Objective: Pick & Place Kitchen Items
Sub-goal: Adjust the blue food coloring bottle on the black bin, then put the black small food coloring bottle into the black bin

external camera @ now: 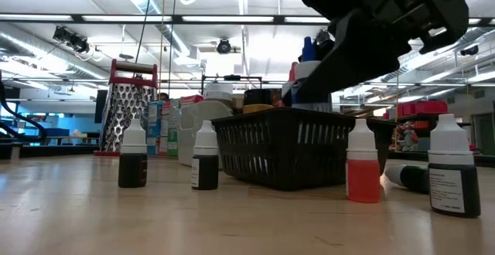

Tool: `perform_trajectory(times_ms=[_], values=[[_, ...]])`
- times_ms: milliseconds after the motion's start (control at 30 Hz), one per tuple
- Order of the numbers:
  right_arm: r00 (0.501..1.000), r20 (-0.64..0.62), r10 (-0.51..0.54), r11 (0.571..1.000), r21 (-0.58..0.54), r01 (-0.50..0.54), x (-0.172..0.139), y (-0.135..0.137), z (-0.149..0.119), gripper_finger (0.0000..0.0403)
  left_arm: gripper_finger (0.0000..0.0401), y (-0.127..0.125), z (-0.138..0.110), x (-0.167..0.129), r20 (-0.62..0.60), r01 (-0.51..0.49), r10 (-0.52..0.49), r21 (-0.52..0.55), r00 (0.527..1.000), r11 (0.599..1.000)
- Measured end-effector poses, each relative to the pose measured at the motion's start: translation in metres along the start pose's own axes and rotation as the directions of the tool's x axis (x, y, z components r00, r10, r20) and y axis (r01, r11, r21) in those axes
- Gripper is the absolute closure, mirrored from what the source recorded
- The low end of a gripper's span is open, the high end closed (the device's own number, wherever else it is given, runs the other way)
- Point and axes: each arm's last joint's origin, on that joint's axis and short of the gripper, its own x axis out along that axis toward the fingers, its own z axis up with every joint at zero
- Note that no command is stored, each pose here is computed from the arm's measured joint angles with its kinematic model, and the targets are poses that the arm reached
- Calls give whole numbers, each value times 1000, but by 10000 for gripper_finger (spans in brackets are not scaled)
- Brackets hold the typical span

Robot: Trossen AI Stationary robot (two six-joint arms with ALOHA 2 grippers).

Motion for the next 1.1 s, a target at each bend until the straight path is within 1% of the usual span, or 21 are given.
perform_trajectory(times_ms=[400,533,667,767,900,1000,1100], values=[[1000,7,4,999,-45,-4,0,0,1,181,172,0,0,0,0,0,0,4,1000,1000],[1000,10,5,999,-53,-5,-1,0,1,171,172,0,0,0,-5,10,-10,25,1000,1000],[1000,15,26,997,-69,-25,-8,2,5,170,172,-1,0,0,-8,16,-16,38,1000,999],[997,27,77,993,-97,-74,-20,2,11,173,172,-1,-4,2,-9,16,-16,39,1000,999],[988,72,138,987,-95,-131,-44,2,25,176,172,-3,-15,7,-49,38,-35,61,998,997],[984,107,145,986,-98,-134,-68,-1,34,177,172,-4,-24,11,-88,74,-70,51,994,996],[983,121,139,985,-118,-124,-94,-4,39,177,172,-7,-35,17,-101,98,-95,31,990,995]])
